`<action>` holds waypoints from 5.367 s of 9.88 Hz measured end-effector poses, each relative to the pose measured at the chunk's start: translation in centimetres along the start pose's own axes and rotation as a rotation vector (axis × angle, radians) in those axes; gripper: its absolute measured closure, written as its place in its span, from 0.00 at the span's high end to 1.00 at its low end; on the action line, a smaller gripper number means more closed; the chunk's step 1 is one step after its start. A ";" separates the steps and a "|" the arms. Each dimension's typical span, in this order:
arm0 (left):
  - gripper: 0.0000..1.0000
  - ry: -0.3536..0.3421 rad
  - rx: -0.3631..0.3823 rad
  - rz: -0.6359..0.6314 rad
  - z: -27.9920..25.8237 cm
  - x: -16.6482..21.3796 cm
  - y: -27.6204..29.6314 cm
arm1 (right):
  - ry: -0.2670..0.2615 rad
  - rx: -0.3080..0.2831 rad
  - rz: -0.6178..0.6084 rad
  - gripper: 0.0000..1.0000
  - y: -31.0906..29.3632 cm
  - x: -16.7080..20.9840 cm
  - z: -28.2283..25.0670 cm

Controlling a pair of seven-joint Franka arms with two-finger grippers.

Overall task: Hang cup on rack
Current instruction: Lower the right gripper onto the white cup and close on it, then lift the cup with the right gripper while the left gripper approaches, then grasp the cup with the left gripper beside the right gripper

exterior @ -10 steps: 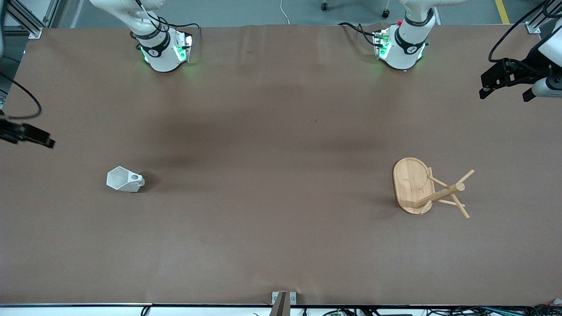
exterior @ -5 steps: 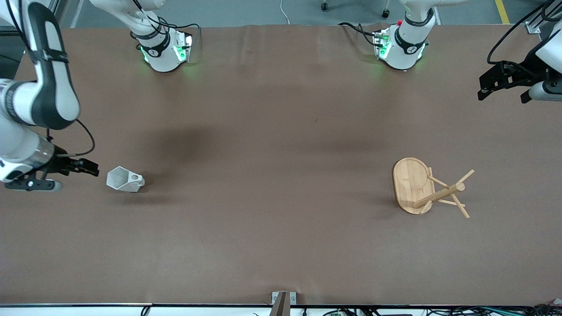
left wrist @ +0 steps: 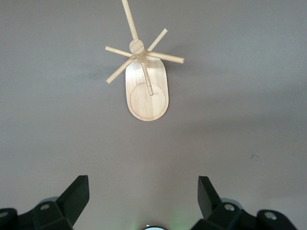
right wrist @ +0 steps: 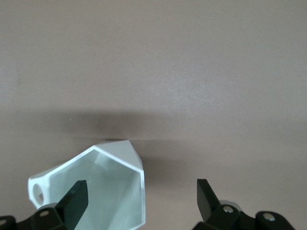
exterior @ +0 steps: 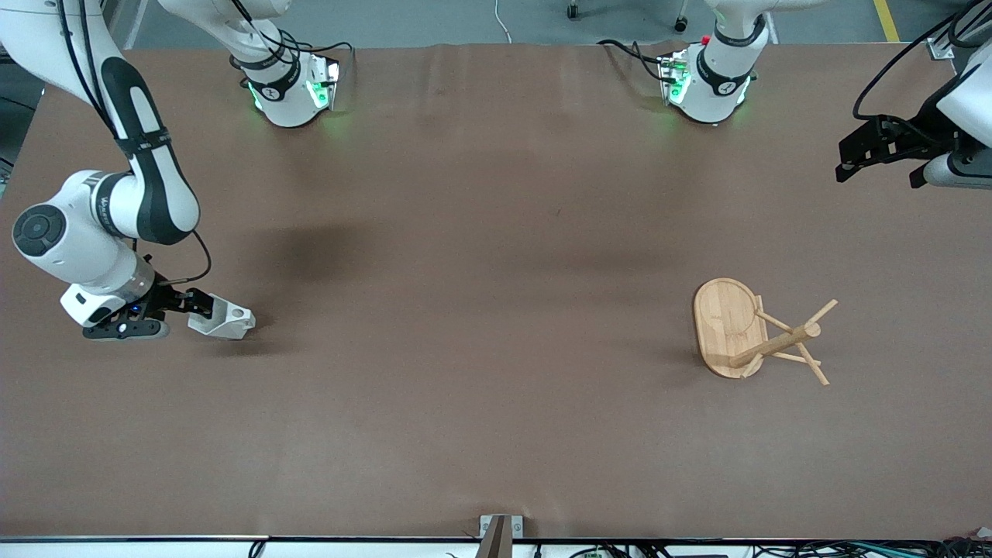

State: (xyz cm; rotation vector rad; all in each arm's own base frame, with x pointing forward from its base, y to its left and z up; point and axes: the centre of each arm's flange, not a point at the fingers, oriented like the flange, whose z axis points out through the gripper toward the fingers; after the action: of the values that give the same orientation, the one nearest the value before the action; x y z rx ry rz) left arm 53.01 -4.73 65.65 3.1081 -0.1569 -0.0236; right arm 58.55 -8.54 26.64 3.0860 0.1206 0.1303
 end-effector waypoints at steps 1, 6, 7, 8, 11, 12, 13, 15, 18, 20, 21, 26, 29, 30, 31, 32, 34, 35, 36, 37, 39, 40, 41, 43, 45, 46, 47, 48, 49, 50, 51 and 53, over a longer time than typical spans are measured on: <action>1.00 -0.001 -0.012 0.001 0.0 0.0 0.1 | 0.004 -0.003 -0.003 0.97 0.0 0.0 0.8; 1.00 -0.010 -0.024 0.001 0.5 0.3 0.2 | -0.021 0.001 -0.007 0.58 -0.4 -0.8 2.8; 1.00 -0.010 -0.024 0.001 0.5 0.3 0.1 | -0.021 0.001 -0.006 0.41 -0.4 -0.8 2.8; 1.00 -0.009 -0.024 0.001 0.5 0.3 0.2 | -0.020 0.002 -0.005 0.27 -0.4 -0.8 2.8; 1.00 -0.004 -0.024 0.007 0.2 0.3 0.5 | -0.005 0.025 0.033 0.04 -0.3 -0.7 2.5; 1.00 0.001 -0.023 0.015 0.0 0.3 0.9 | 0.000 0.038 0.054 0.04 -0.3 -0.6 2.4; 1.00 0.006 -0.023 0.023 -0.2 0.3 1.4 | -0.010 0.051 0.061 0.04 -0.5 -0.6 2.4; 1.00 0.011 -0.023 0.040 -0.4 0.3 2.2 | -0.049 0.096 0.064 0.04 -1.5 0.7 0.5; 1.00 0.009 -0.022 0.094 -0.4 0.1 5.2 | -0.121 0.294 0.056 0.04 -6.2 4.7 -8.7; 1.00 0.007 -0.033 0.221 -0.3 -0.3 9.0 | -0.144 0.551 0.083 0.04 -11.5 5.3 -10.8; 1.00 0.005 -0.060 0.345 -0.2 -0.8 11.9 | -0.168 0.697 0.085 0.04 -14.2 5.1 -10.8; 1.00 0.105 -0.216 1.032 0.8 -3.2 24.0 | -0.203 1.259 0.085 0.04 -24.6 3.3 -10.1; 1.00 0.214 -0.230 1.240 2.1 -5.0 31.5 | -0.236 1.512 0.154 0.04 -33.5 2.5 -10.1; 1.00 0.253 -0.232 1.273 1.8 -5.9 33.5 | -0.254 1.537 0.151 0.04 -35.5 1.9 -9.7; 1.00 0.287 -0.235 1.292 1.5 -6.6 35.1 | -0.277 1.553 0.152 0.04 -37.0 1.2 -9.4; 1.00 0.307 -0.240 1.291 1.4 -6.9 35.9 | -0.287 1.553 0.167 0.04 -38.5 0.4 -9.1; 1.00 0.304 -0.258 1.291 3.2 -5.6 37.0 | -0.282 1.537 0.182 0.04 -41.2 -1.1 -8.7; 1.00 0.283 -0.269 1.271 4.3 -5.3 38.3 | -0.284 1.539 0.186 0.04 -41.6 -1.4 -8.6; 1.00 0.258 -0.258 1.253 5.6 -5.1 39.6 | -0.282 1.539 0.188 0.04 -41.5 -1.4 -8.6; 1.00 0.236 -0.251 1.247 6.7 -4.8 40.4 | -0.281 1.539 0.189 0.04 -41.4 -1.4 -8.6; 1.00 0.201 -0.257 1.241 8.9 -3.5 40.2 | -0.282 1.534 0.180 0.04 -41.6 -2.0 -9.0; 1.00 0.192 -0.259 1.241 9.7 -2.8 40.1 | -0.281 1.530 0.174 0.04 -41.6 -2.4 -9.4; 1.00 0.195 -0.261 1.241 9.9 -2.1 40.1 | -0.278 1.528 0.168 0.04 -41.6 -2.7 -9.8; 1.00 0.207 -0.264 1.238 9.8 -1.0 39.9 | -0.271 1.529 0.165 0.04 -41.6 -2.8 -10.4; 1.00 0.194 -0.269 1.249 10.9 -0.3 40.3 | -0.269 1.531 0.165 0.04 -41.6 -2.8 -10.5; 1.00 0.186 -0.277 1.254 11.6 0.0 40.7 | -0.268 1.532 0.165 0.04 -41.6 -2.8 -10.6; 1.00 0.180 -0.286 1.254 12.1 0.3 40.9 | -0.267 1.532 0.164 0.04 -41.6 -2.8 -10.7; 1.00 0.176 -0.292 1.252 12.5 0.6 40.9 | -0.266 1.533 0.163 0.04 -41.6 -2.8 -10.7; 1.00 0.174 -0.294 1.251 12.6 0.7 40.9 | -0.265 1.535 0.165 0.04 -41.6 -2.8 -10.7; 1.00 0.171 -0.296 1.250 12.8 0.8 40.9 | -0.264 1.543 0.175 0.04 -41.6 -2.7 -10.8; 1.00 0.164 -0.300 1.246 13.1 0.6 41.2 | -0.263 1.547 0.180 0.04 -41.6 -2.7 -10.8; 1.00 0.153 -0.286 1.243 13.7 0.2 42.1 | -0.270 1.548 0.179 0.04 -41.7 -3.1 -10.5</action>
State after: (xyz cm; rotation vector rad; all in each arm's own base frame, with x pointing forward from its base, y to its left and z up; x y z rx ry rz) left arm 48.71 -47.02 53.28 2.2057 -1.7699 0.1915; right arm 51.41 33.18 34.63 4.5627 -0.1663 -0.7314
